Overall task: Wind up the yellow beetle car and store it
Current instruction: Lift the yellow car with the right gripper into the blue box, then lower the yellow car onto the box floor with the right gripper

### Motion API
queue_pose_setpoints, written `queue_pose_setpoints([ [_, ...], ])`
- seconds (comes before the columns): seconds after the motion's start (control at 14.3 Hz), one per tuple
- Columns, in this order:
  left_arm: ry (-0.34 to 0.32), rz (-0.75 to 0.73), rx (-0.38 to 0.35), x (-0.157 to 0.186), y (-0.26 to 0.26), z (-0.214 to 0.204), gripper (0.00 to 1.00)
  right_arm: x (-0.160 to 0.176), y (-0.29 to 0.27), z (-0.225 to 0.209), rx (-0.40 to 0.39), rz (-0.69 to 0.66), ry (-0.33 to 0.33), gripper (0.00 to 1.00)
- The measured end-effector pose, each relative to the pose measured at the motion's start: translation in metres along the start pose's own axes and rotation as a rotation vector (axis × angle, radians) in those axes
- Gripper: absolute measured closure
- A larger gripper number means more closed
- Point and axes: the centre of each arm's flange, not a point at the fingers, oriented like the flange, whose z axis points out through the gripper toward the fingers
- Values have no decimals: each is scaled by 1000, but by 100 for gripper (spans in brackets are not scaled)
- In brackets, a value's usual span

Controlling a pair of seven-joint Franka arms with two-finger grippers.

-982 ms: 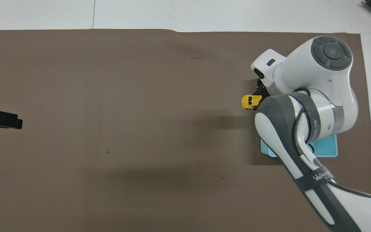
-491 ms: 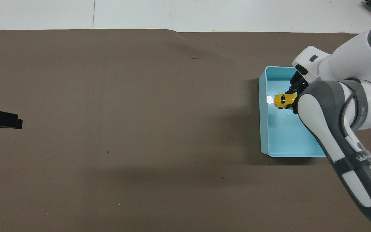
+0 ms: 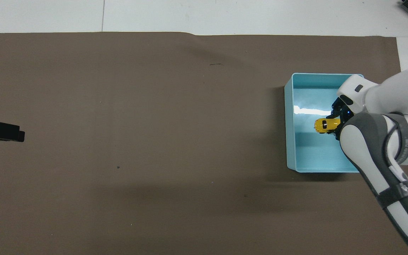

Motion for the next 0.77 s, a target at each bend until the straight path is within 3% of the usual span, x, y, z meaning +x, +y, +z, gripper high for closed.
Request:
queue_pose_setpoints([
  [0.77,0,0,0,0,0,0,0,-8,-15,57,-54,-52,-7,55],
])
